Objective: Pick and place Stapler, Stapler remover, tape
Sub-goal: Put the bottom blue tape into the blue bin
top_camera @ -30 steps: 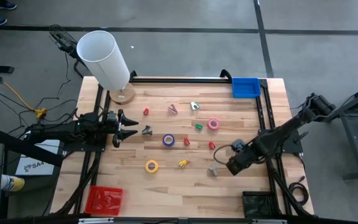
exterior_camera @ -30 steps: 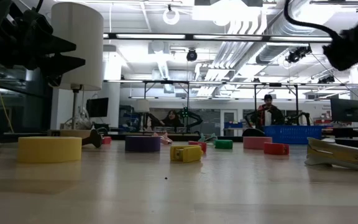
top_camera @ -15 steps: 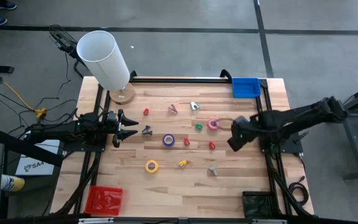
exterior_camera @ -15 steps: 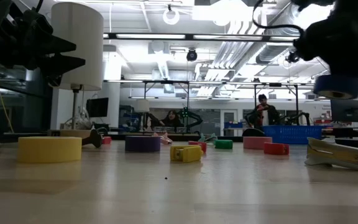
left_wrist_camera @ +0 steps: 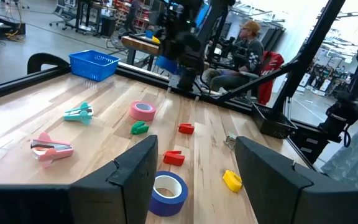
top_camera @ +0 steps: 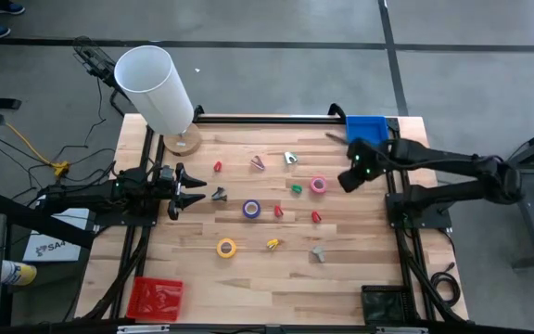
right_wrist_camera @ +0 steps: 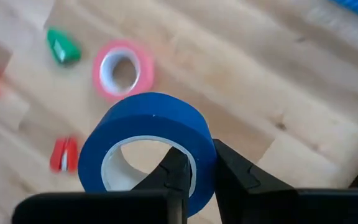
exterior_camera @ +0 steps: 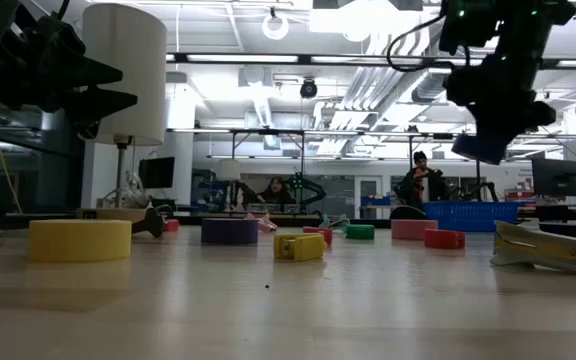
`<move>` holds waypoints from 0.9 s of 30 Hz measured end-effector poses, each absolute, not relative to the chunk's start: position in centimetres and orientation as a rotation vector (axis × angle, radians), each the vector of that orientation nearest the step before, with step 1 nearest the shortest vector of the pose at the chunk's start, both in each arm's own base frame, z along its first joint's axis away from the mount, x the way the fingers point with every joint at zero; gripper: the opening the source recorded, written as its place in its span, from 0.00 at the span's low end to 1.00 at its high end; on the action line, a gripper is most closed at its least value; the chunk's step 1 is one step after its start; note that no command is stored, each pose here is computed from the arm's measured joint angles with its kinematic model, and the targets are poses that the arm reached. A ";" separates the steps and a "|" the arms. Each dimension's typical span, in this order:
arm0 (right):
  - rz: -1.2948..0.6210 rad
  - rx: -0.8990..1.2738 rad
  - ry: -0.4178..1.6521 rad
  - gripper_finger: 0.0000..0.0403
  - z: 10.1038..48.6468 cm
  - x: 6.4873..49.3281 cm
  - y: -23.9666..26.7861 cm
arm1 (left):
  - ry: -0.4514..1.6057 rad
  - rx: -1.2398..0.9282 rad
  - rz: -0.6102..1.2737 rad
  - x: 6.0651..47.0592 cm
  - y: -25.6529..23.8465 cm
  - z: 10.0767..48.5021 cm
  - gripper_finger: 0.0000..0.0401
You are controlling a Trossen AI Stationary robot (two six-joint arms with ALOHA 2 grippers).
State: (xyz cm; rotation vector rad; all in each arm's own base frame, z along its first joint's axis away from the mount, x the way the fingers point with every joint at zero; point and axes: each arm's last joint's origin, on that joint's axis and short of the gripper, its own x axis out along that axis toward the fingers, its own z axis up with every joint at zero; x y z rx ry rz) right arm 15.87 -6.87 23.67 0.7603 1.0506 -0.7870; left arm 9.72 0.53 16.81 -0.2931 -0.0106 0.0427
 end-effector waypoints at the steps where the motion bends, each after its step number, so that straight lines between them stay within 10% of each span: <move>1: -0.809 0.764 1.036 0.09 23.7 15.7 -7.3 | -0.011 -0.293 0.042 9.7 0.5 16.8 0.53; 17: -1.298 0.908 0.740 0.08 25.2 15.2 -15.3 | -0.011 -0.293 0.042 9.7 0.5 16.8 0.53; 27: -1.570 0.766 0.925 0.08 26.7 17.0 -20.7 | -0.010 -0.293 0.042 9.7 0.5 16.8 0.53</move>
